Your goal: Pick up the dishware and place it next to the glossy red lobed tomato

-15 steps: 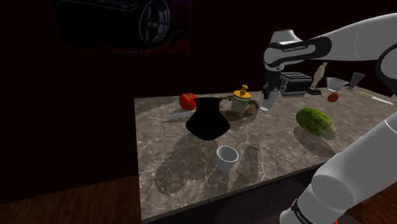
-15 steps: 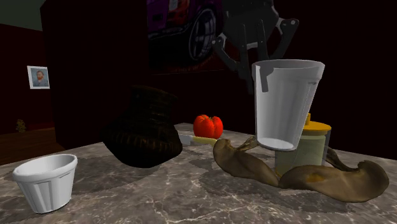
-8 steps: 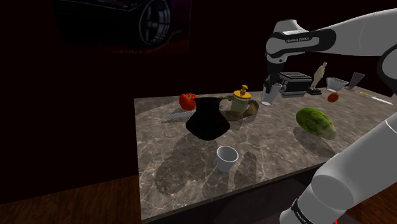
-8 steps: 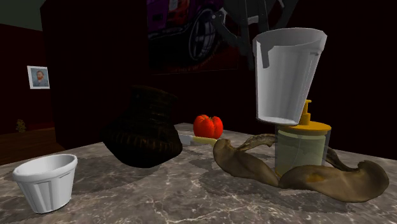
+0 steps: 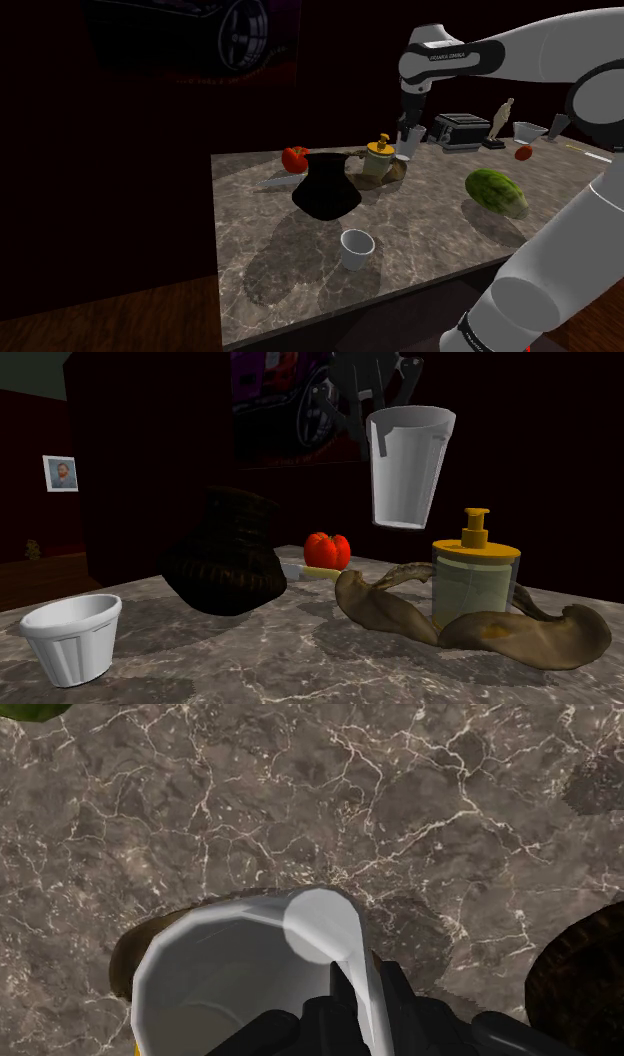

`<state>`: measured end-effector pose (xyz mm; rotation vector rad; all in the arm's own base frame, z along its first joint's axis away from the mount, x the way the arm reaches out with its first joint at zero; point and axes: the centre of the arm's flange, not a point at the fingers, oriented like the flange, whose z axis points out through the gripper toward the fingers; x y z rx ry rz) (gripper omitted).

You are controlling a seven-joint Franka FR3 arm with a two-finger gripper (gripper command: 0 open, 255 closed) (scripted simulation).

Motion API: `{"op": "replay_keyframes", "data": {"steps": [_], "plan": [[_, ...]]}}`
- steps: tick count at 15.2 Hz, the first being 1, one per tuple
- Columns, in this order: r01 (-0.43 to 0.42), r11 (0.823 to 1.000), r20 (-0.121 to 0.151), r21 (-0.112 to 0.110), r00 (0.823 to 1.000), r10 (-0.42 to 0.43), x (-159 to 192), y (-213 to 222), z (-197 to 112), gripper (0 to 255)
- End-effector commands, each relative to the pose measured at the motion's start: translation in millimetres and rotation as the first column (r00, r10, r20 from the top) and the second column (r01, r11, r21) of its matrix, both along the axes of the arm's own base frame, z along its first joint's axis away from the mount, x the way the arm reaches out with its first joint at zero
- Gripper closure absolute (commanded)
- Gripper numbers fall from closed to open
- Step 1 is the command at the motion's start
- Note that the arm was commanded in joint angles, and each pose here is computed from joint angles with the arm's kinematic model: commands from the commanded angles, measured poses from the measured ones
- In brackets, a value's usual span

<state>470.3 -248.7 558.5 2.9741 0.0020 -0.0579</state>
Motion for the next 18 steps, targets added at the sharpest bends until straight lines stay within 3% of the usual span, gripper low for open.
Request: {"op": "replay_keyframes", "data": {"steps": [1, 18], "plan": [[0.001, 1.000, 0.001, 0.000, 1.000, -0.001, 22, 17, 2, 255], [0.001, 1.000, 0.001, 0.000, 1.000, -0.001, 206, 146, 3, 255]]}}
